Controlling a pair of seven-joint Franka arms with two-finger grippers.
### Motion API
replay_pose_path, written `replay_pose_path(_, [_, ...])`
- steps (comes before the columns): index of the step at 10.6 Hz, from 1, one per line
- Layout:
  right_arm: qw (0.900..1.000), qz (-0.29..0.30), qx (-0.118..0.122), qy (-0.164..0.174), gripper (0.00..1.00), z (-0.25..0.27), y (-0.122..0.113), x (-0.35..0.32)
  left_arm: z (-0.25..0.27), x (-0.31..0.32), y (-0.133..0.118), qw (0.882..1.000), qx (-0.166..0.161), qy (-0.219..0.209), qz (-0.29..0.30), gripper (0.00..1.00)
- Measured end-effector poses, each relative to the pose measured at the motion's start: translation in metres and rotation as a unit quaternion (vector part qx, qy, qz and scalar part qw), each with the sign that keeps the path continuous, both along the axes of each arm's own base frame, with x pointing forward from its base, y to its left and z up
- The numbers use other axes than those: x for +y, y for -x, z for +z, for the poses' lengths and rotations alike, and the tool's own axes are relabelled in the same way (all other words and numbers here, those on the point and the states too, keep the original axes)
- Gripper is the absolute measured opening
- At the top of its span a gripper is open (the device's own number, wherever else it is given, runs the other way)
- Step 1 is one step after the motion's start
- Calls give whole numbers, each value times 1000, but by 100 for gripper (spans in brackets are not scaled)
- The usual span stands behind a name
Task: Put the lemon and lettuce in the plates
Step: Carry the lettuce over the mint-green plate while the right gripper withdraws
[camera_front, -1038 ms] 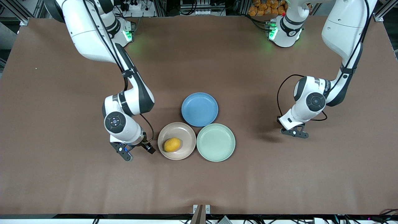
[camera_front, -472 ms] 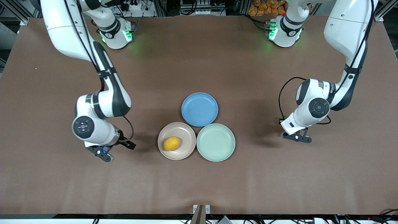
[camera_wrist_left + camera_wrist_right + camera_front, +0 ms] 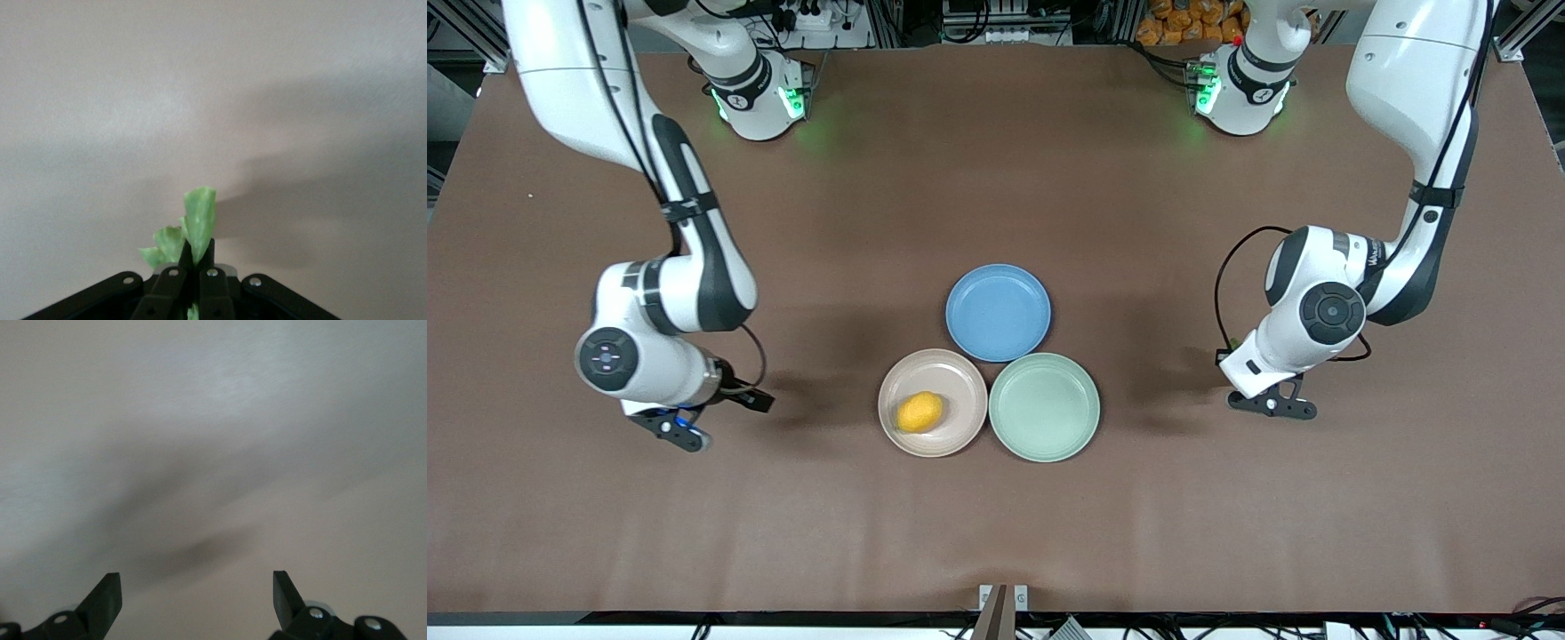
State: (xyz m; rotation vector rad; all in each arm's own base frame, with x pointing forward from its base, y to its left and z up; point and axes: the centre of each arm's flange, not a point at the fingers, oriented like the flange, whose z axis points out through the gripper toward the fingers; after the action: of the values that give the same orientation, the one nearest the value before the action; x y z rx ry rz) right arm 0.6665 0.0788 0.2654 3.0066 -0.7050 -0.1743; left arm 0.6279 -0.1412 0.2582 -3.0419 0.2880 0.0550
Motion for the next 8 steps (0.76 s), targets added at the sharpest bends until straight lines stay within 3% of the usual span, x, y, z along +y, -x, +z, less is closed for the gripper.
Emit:
replay_pose_path(3, [1000, 27, -3, -11, 100, -5, 17, -66, 17, -10, -11, 999, -11, 35, 28, 4])
replay_pose_path(8, [999, 43, -6, -19, 100, -5, 53, -103, 29, -78, -16, 994, -31, 54, 86, 4])
